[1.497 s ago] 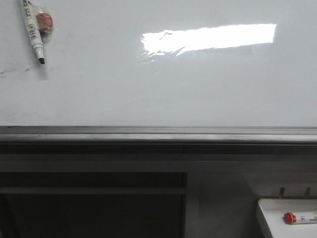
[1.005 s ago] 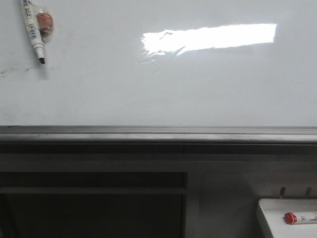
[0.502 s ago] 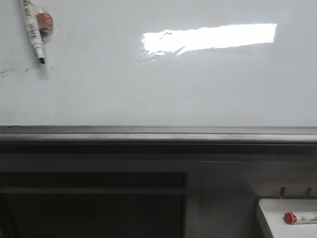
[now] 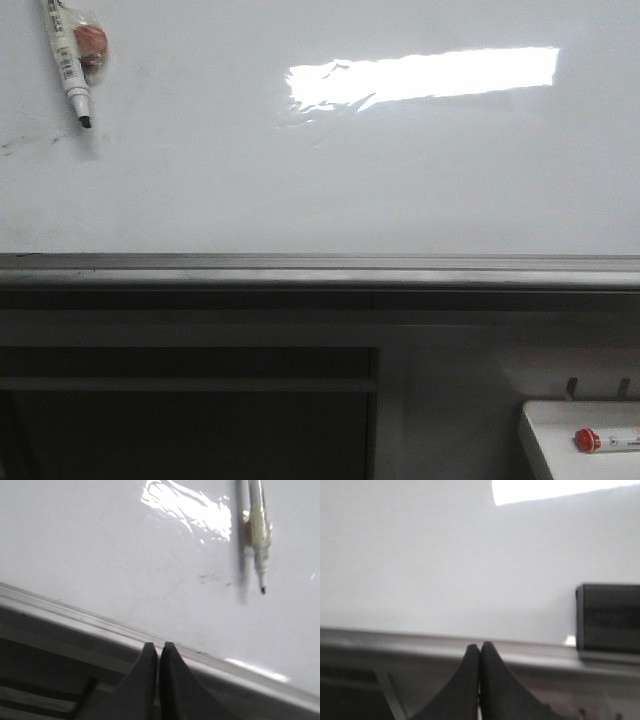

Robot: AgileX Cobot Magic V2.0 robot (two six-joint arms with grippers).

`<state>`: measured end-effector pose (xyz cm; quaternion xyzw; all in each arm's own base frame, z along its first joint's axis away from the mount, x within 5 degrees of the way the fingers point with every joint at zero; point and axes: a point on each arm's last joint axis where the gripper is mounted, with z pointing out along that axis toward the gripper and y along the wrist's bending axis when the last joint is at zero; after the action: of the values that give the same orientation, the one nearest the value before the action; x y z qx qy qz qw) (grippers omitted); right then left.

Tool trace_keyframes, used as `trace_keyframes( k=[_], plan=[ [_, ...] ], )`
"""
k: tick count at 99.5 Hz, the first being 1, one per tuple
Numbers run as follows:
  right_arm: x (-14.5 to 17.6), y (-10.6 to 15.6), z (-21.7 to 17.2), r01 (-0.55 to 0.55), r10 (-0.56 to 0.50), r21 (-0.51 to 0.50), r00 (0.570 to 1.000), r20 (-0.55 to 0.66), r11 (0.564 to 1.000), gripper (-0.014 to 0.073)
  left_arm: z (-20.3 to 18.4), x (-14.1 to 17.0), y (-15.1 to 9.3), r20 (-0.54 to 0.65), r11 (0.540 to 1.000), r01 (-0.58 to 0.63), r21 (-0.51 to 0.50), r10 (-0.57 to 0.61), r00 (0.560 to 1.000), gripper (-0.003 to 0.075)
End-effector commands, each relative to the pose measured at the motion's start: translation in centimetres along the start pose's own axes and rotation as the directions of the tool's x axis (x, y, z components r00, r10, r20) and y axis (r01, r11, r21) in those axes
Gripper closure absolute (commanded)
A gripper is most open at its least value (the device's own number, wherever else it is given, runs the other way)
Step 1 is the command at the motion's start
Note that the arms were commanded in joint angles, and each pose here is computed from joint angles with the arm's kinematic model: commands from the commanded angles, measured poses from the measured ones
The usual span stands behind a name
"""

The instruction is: Write number 2 on whiteboard

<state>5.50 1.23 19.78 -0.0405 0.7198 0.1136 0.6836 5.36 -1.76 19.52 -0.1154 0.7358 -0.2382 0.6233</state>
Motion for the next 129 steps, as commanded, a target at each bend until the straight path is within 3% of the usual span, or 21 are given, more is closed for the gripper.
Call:
trace_keyframes(
  k=[1,9,34,41,47,60,71,82,92,102,108,115,129],
  plan=[
    [-1.4,0.0,-0.2,-0.165,0.17,-0.041,0.96,0.221,0.985,0.0666,-0.2,-0.5,-0.1,0.088,0.975,0.217,0.053,-0.221,0.971,0.0741],
    [-1.9,-0.3,-0.4,-0.312,0.318,-0.066,0.905,0.283,0.948,0.0666,-0.2,-0.6,-0.3,0.086,0.955,0.287,0.074,-0.293,0.952,0.0741],
    [-2.7,-0.9,-0.7,-0.489,0.489,-0.099,0.793,0.364,0.867,0.0666,-0.2,-0.8,-0.5,0.08,0.909,0.402,0.112,-0.411,0.908,0.0741],
    [-2.8,-0.7,-0.7,-0.491,0.496,-0.103,0.806,0.324,0.865,0.0666,-0.4,-1.3,-0.8,0.096,0.938,0.326,0.117,-0.337,0.937,0.0741],
    [-3.5,-0.1,-0.8,-0.46,0.472,-0.111,0.842,0.262,0.881,0.0666,-0.8,-2.3,-1.5,0.122,0.963,0.236,0.133,-0.253,0.96,0.0741],
    [-6.0,0.9,-1.3,-0.233,0.245,-0.084,0.954,0.171,0.969,0.0665,-1.6,-5.5,-3.6,0.168,0.992,-0.027,0.122,0.006,0.986,0.0741],
    [-8.6,1.1,-1.2,-0.084,0.089,-0.043,0.986,0.141,0.996,0.0649,-1.4,-8.2,-5.3,0.079,0.956,-0.285,0.068,0.279,0.957,0.0741],
    [-11.0,1.3,-0.5,-0.06,0.064,-0.032,0.992,0.109,0.998,0.0543,0.2,-10.9,-6.4,-0.087,0.898,-0.438,0.044,0.44,0.894,0.0729],
    [-12.3,1.5,0.7,-0.068,0.069,-0.026,0.997,0.035,0.997,0.0396,1.8,-12.5,-7.4,-0.127,0.9,-0.427,0.086,0.435,0.891,0.0603],
    [-13.1,1.8,1.9,-0.105,0.104,-0.024,0.992,-0.066,0.994,0.0263,3.6,-13.5,-8.4,-0.165,0.911,-0.391,0.134,0.409,0.897,0.0347],
    [-13.3,1.9,2.7,-0.122,0.119,-0.02,0.984,-0.13,0.992,0.0221,4.8,-13.8,-9.0,-0.198,0.916,-0.361,0.173,0.391,0.899,0.0242],
    [-13.2,1.9,3.6,-0.131,0.127,-0.014,0.976,-0.176,0.991,0.0216,6.2,-13.9,-9.6,-0.238,0.914,-0.348,0.206,0.392,0.889,0.0231],
    [-12.7,1.9,4.6,-0.138,0.134,-0.003,0.966,-0.222,0.99,0.0216,9.3,-13.6,-10.7,-0.296,0.913,-0.318,0.255,0.387,0.873,0.0315]
  ],
)
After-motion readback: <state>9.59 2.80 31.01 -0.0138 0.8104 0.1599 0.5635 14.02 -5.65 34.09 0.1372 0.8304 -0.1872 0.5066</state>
